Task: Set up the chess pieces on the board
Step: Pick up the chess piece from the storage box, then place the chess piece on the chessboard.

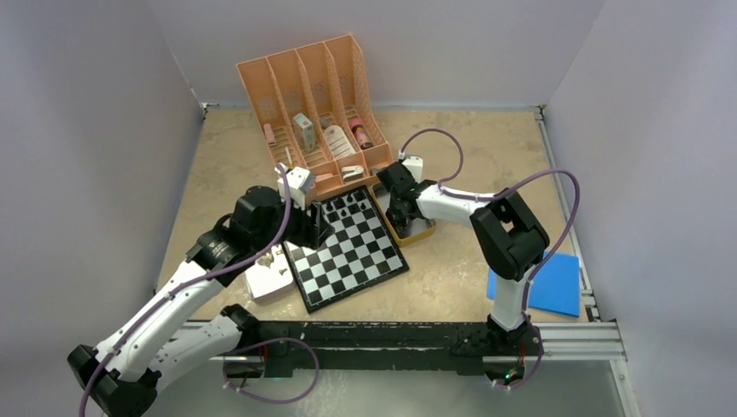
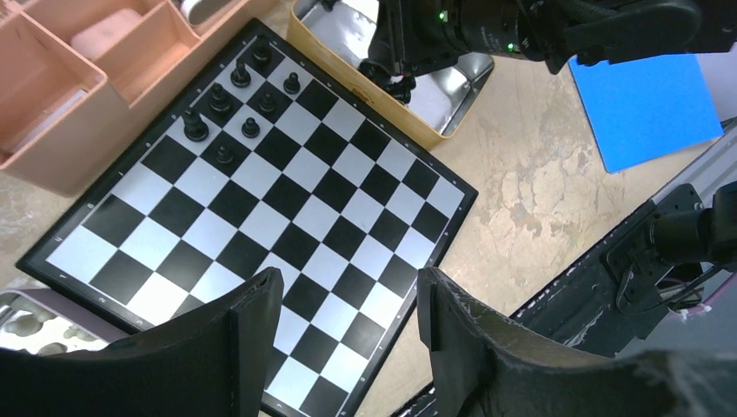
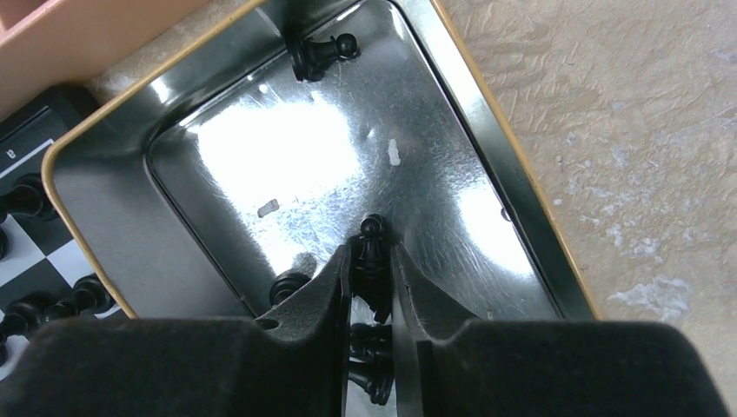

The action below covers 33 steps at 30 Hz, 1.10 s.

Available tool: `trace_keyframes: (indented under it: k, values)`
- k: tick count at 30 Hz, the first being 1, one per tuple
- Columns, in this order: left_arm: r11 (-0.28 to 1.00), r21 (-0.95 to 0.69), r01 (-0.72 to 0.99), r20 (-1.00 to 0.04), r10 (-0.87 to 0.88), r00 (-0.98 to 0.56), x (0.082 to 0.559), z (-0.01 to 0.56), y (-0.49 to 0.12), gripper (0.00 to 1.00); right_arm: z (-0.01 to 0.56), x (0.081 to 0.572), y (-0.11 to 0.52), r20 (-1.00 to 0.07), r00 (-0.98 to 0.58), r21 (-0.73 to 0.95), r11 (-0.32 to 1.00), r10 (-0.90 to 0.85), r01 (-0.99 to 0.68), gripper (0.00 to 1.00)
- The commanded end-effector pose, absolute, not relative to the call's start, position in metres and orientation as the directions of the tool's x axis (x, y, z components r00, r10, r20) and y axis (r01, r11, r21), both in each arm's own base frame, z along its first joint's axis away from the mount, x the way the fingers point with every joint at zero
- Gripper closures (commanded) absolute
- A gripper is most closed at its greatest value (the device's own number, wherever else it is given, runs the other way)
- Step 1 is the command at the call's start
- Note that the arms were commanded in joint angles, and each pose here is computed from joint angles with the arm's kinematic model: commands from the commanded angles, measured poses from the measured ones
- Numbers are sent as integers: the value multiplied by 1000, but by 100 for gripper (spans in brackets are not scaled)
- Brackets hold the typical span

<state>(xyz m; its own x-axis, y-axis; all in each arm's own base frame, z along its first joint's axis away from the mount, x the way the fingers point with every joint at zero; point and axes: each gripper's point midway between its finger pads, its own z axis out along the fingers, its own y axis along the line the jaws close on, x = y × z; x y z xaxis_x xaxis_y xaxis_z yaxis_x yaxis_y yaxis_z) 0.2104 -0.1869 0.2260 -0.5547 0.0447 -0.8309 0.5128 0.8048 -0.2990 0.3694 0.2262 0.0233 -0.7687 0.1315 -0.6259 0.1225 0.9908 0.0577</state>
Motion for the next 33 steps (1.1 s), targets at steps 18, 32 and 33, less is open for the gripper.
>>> trace_keyframes:
  k: [18, 32, 33]
  values:
    - [639, -670, 377, -610, -186, -770, 269, 265, -203, 51, 229, 336, 300, -965, -262, 138, 867, 8, -478, 87]
    - [414, -793, 447, -539, -135, -831, 240, 299, -227, 65, 298, 218, 350, -989, 115, -31, 625, 94, -780, 86]
    - [393, -800, 453, -535, -128, -835, 236, 300, -229, 66, 301, 215, 351, -987, 123, -35, 620, 100, -784, 86]
